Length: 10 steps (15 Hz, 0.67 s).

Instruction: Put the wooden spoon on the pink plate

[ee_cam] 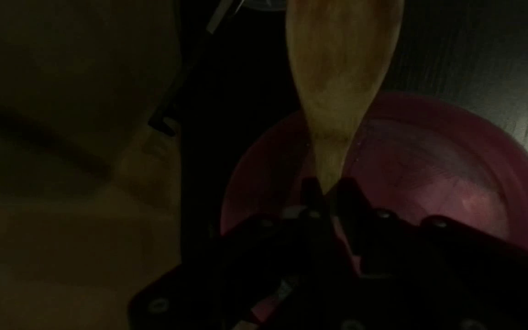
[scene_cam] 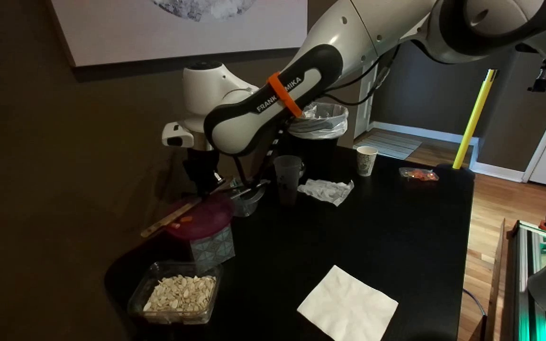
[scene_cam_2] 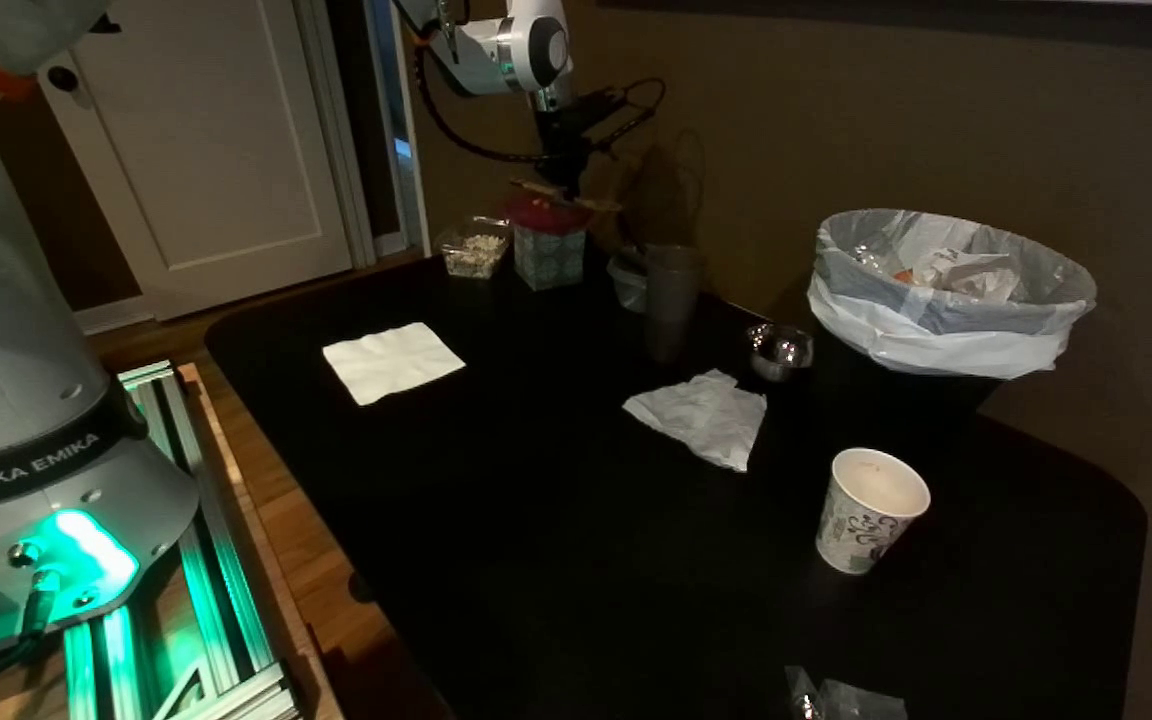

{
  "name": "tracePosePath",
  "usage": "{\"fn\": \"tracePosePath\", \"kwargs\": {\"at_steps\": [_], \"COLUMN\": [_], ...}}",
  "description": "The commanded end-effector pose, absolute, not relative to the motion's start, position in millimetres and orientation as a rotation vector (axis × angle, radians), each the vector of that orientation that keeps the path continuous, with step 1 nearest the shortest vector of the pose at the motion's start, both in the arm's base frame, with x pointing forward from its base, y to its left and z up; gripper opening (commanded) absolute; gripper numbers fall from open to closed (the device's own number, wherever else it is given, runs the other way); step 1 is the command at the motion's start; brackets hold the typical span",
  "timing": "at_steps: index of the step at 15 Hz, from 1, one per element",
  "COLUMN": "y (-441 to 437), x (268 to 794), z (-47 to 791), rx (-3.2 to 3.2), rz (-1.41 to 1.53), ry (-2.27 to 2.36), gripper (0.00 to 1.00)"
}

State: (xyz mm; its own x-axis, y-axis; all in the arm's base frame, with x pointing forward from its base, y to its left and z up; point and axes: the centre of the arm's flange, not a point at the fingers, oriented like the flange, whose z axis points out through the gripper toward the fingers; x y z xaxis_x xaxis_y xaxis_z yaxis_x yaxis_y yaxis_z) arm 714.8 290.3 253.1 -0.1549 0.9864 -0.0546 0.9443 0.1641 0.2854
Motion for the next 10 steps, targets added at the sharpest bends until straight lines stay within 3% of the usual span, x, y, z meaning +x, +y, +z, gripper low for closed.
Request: {"fn": "tracePosePath", "kwargs": {"at_steps": [1,4,5,6,10], "y": [283,284,285,286,292], "x": [722,718,717,716,710], "z": [249,248,248,248,270], "rx": [1.868,1.849,1.848,1.841,1.817], "rz": [0.220,0.201,0.201,0.201,0.218], "ry": [2.279,2.313,2.320,2.327,2.334], "gripper": [0.04,0.04,0.39,0.40,0.69]}}
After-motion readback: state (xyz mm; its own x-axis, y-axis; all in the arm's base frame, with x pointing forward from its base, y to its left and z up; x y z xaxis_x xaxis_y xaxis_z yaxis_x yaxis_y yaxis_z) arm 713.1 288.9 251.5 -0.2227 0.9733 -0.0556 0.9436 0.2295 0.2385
